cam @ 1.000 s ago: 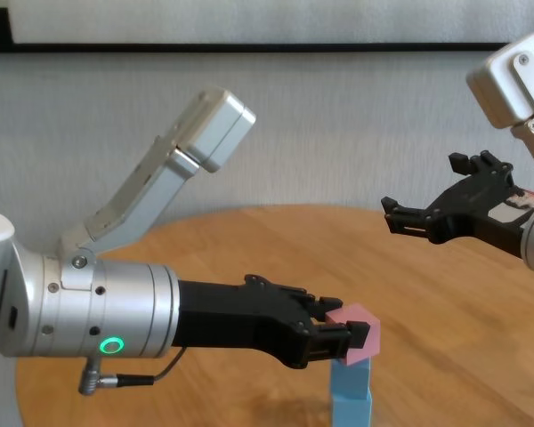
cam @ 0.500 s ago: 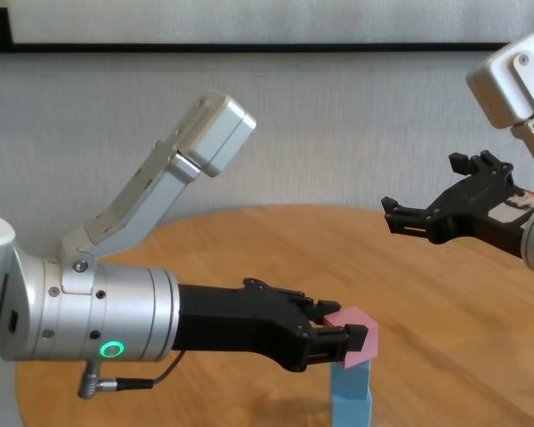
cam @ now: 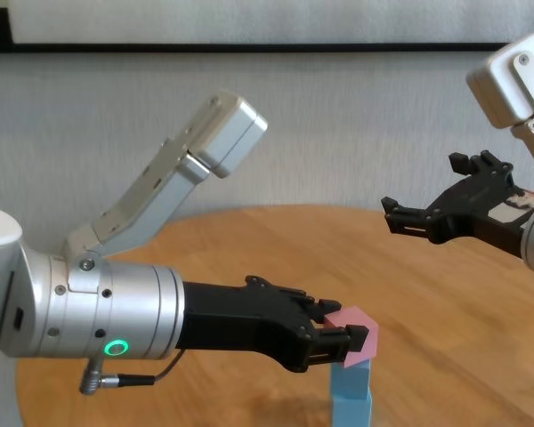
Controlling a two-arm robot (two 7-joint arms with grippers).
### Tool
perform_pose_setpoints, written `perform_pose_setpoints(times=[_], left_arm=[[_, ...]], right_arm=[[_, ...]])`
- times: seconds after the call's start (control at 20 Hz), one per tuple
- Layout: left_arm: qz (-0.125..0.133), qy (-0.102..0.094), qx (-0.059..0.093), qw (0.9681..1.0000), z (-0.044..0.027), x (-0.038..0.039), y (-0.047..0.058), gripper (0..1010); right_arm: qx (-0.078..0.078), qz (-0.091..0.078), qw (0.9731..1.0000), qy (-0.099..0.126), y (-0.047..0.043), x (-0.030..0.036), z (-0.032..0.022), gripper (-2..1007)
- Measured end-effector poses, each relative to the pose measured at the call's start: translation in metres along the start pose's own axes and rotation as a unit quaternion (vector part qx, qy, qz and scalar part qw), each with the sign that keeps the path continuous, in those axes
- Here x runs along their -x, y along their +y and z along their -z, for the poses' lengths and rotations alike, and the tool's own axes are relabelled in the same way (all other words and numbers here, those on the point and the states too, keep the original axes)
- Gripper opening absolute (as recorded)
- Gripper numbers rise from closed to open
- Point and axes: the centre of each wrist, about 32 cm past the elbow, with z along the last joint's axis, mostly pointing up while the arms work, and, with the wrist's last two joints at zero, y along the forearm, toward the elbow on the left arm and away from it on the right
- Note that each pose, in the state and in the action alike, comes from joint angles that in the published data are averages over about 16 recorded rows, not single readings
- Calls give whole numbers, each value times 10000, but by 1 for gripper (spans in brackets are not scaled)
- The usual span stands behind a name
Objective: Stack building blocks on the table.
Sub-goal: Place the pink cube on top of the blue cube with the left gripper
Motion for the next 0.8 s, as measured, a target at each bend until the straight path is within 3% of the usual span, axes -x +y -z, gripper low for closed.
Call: perform_pose_setpoints(times=[0.35,0.8], left_arm=[[-6,-16,-7,10000,-7,2,-1,435],[-20,62,78,9999,14,1,10,646]], right_arm=[[0,0,10000,0,0,0,0,1005],[0,0,10000,0,0,0,0,1005]])
